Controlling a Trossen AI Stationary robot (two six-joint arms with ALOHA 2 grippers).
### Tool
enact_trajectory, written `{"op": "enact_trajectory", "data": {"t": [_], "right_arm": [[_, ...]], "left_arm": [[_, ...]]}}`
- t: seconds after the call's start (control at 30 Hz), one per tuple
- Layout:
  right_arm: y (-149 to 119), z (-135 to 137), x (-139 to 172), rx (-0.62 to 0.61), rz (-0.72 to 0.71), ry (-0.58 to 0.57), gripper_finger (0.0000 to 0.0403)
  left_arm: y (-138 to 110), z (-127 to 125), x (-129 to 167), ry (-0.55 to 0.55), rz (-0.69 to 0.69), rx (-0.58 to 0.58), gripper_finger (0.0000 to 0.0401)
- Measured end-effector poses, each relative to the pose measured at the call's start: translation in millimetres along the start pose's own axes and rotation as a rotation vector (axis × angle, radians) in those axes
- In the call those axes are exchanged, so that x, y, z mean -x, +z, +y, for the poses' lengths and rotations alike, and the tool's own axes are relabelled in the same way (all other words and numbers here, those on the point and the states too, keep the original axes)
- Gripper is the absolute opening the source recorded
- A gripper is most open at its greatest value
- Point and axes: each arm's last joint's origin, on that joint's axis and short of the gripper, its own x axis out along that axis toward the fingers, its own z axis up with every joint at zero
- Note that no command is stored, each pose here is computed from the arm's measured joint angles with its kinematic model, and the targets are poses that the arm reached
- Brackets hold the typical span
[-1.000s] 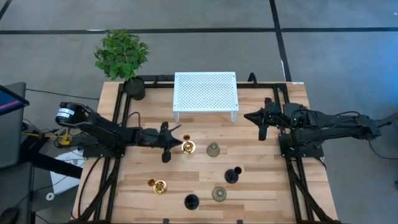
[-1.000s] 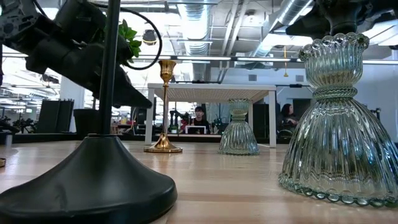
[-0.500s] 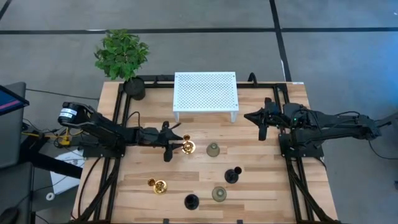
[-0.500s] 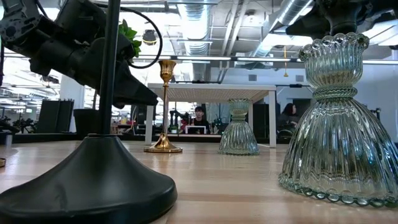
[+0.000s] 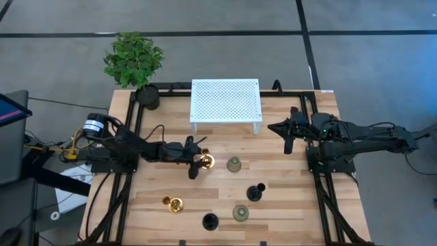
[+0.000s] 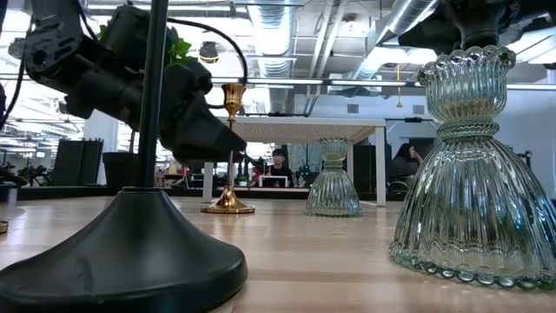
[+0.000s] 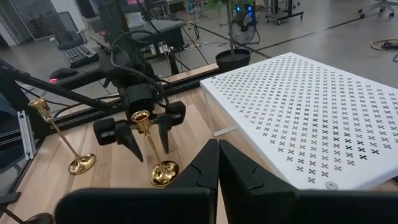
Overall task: Pick & Place candle stick holders
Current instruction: Put the top gold candle holder on the shelf
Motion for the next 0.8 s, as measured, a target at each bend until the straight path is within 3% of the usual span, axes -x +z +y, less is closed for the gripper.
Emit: {"op": "enact_trajectory", "data": {"t": [0.17, 0.43, 0.6, 0.8], "right_arm": [[0.1, 0.0, 0.0, 0.0, -0.001, 0.0, 0.0], [0.3, 0.1, 0.1, -0.001, -0.003, 0.001, 0.0], [0.2, 0.0, 0.1, -0.001, -0.002, 0.001, 0.0], [0.2, 0.0, 0.0, 0.0, -0.002, 0.001, 0.0]], "left_arm": [[-2.1, 0.0, -1.8, 0.003, 0.012, -0.004, 0.0197], [-0.9, -0.1, -1.3, 0.001, 0.007, -0.001, 0.0093], [-0.8, -0.7, -1.2, 0.001, 0.005, 0.062, 0.0041], [-0.4, -3.6, -0.7, -0.005, -0.002, 0.107, 0.0015]]}}
